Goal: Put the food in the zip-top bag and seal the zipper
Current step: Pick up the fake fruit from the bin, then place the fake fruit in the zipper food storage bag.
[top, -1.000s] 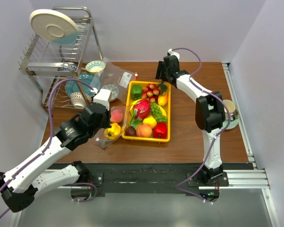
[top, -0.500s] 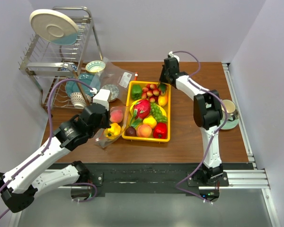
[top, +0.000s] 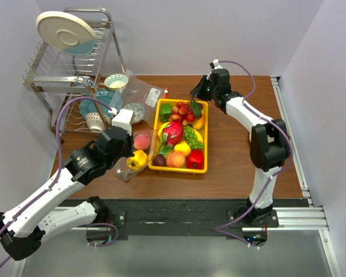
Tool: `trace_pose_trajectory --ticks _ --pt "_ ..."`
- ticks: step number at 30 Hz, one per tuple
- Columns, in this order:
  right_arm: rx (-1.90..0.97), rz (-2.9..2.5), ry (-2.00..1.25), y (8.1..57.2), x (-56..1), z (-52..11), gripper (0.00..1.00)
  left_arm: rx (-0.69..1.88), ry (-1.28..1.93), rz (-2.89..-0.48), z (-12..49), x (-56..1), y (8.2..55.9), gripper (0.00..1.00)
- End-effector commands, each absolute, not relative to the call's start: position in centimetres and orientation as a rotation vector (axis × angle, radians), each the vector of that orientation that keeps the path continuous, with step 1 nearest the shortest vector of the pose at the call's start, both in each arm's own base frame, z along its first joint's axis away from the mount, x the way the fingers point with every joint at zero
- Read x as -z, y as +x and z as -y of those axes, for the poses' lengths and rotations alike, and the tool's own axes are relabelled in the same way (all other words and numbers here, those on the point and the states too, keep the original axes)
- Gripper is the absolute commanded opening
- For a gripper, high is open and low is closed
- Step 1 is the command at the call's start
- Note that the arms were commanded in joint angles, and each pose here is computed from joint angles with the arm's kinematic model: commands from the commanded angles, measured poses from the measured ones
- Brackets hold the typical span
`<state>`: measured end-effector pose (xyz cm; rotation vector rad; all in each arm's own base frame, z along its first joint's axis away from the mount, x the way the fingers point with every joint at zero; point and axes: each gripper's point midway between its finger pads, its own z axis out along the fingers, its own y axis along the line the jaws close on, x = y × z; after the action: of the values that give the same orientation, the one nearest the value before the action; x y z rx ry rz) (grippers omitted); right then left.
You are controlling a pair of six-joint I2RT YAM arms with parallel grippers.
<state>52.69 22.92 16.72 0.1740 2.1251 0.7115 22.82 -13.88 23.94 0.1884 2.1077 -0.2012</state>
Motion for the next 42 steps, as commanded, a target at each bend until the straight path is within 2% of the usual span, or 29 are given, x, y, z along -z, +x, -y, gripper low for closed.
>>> trace_pose_trajectory --ticks 1,11,18,33,42 --pt "-0.950 -1.983 0.037 49.6 -23.9 -25.4 0.00 0.232 0.151 -2.084 13.9 -24.7 22.9 0.00" --pt "-1.130 -1.803 -0.199 41.8 -33.3 -25.8 0.00 0.244 0.162 -2.086 14.4 -24.4 23.1 0.00" --pt "-1.244 -1.720 -0.310 35.7 -37.8 -25.6 0.00 0.251 0.176 -2.083 14.8 -24.7 23.3 0.00" --pt "-1.689 -1.495 -0.438 24.4 -44.0 -27.5 0.00 0.285 0.215 -2.083 16.2 -25.3 23.9 0.00" --pt "-1.827 -1.427 -0.302 22.0 -43.8 -31.1 0.00 0.307 0.198 -2.074 16.5 -26.1 24.1 0.00"
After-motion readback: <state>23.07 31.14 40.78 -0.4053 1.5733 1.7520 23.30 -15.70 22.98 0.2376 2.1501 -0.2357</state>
